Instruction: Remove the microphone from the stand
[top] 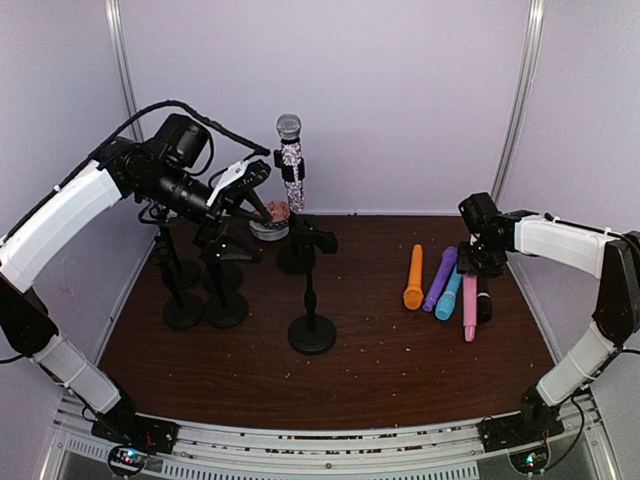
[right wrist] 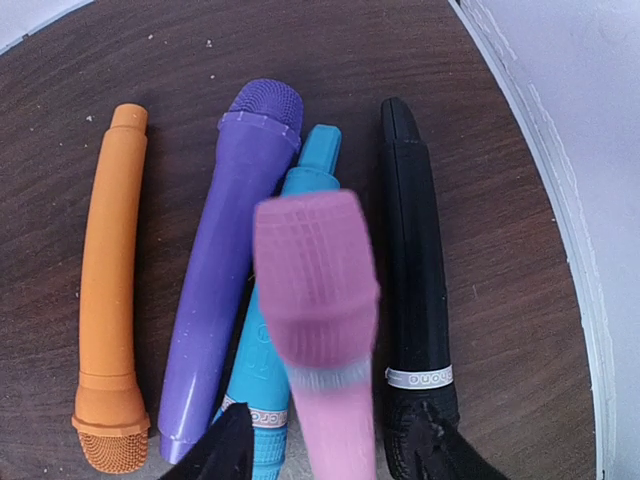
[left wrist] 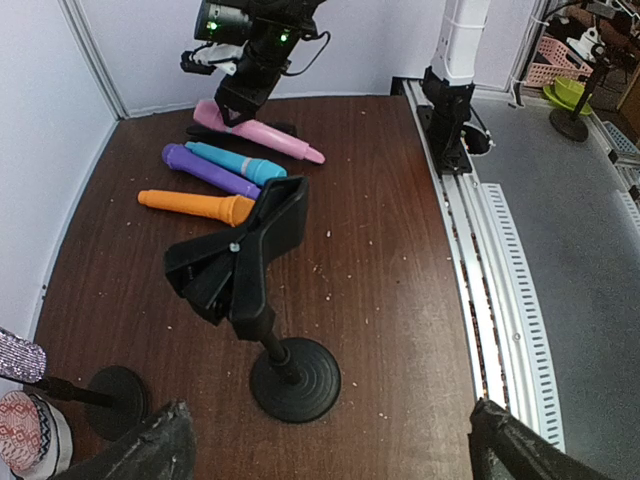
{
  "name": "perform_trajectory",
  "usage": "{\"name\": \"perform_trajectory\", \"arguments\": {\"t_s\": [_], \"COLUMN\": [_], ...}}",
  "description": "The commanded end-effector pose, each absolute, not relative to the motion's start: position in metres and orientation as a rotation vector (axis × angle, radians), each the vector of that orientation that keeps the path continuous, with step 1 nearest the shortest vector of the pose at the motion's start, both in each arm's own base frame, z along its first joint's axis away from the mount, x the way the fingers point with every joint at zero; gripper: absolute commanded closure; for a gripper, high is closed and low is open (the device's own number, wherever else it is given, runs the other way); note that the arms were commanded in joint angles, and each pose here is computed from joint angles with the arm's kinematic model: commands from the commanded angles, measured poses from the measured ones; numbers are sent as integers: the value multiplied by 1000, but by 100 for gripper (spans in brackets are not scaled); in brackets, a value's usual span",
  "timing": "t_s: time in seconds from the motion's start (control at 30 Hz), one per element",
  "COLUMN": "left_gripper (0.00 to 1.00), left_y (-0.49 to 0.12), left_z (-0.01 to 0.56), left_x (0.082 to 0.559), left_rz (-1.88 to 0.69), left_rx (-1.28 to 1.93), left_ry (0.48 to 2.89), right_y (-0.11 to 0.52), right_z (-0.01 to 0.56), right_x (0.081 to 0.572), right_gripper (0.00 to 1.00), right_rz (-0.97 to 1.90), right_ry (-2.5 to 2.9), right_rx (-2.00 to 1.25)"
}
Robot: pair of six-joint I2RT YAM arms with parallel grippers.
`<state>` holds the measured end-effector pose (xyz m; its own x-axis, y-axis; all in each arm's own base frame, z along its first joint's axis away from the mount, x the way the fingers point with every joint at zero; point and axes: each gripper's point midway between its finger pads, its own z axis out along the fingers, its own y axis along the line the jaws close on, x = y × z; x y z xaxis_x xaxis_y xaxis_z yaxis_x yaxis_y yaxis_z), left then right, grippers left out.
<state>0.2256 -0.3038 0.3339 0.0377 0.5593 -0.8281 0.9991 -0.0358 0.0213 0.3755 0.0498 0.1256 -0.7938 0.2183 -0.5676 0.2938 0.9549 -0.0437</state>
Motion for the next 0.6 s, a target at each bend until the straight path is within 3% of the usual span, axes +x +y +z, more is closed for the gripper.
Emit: {"name": "perform_trajectory", "arguments": {"t_s": [0.0,0.37,0.57], "left_gripper": [2,2,2], "left_y": [-304,-309,-312], "left_z": [328,318,315], "left_x": [234,243,246], "left_rz": [-847,-846,-862], "left_rx": [1647,1644,1641], "left_ry": [1609,1632,1634], "right_y": [47,89,155], "right_z": [123,173,217], "right_x": [377,380,370], "right_gripper": [44,38,32], "right_rz": [-159,55,205], "right_ry": [2496,2386,2284], "right_rx": [409,293,87]}}
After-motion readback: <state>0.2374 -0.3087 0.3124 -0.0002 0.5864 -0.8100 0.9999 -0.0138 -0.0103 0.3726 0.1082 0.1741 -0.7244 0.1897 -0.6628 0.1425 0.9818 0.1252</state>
